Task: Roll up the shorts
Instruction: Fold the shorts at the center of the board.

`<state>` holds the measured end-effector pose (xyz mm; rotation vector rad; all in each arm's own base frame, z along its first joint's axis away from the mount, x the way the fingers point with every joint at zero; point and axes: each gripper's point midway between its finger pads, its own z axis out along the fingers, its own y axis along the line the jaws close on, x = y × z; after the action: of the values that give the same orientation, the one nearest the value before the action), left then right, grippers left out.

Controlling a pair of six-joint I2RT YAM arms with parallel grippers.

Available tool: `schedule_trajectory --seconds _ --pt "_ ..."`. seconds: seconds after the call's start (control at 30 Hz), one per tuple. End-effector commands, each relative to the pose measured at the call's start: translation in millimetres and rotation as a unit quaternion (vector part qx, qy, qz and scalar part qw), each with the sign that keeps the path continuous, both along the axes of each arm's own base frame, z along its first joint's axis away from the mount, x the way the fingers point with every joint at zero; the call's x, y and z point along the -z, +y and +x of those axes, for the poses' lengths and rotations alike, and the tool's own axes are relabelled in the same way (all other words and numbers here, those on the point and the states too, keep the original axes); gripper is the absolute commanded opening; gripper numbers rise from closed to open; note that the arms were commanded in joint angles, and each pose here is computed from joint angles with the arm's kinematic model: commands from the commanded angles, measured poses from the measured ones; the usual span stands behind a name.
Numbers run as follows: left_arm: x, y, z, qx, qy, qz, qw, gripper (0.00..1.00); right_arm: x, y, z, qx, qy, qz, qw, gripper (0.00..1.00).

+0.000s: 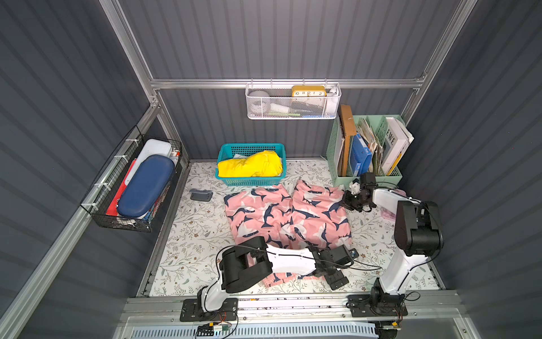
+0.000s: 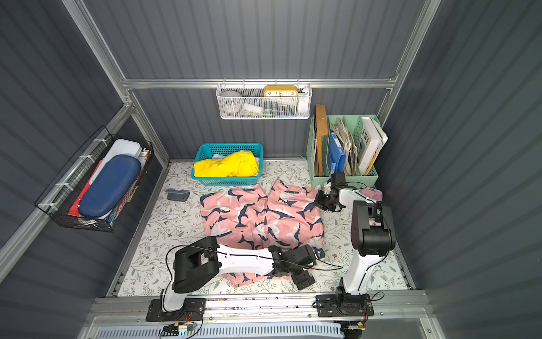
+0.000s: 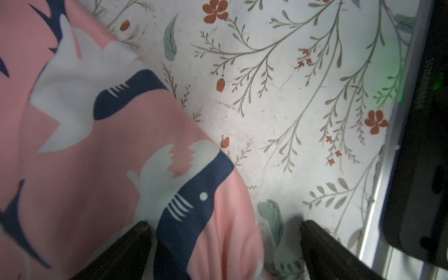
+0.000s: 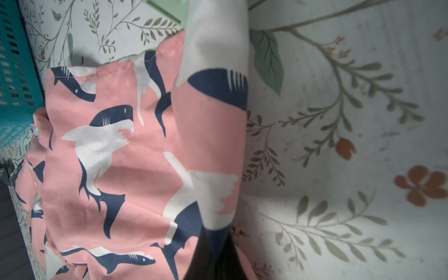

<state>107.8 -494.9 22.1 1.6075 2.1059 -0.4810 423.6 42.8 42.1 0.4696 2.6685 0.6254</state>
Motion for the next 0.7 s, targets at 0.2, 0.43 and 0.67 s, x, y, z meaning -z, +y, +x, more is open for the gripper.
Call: schedule_trajectory --seconds 0.2,0.43,0.67 --pt "24 11 4 -0.024 0.005 0.036 0.999 0.57 -3 -1 -3 0.004 -0.004 0.008 1.000 0.00" --pt "9 6 10 -0.029 -0.010 0.015 0.999 0.00 -25 -3 -2 0.012 -0.046 0.002 0.999 0.00" --pt "-53 -19 21 -0.018 -0.054 -0.057 0.997 0.00 -87 9 -3 -0.015 -0.130 0.016 0.991 0.00"
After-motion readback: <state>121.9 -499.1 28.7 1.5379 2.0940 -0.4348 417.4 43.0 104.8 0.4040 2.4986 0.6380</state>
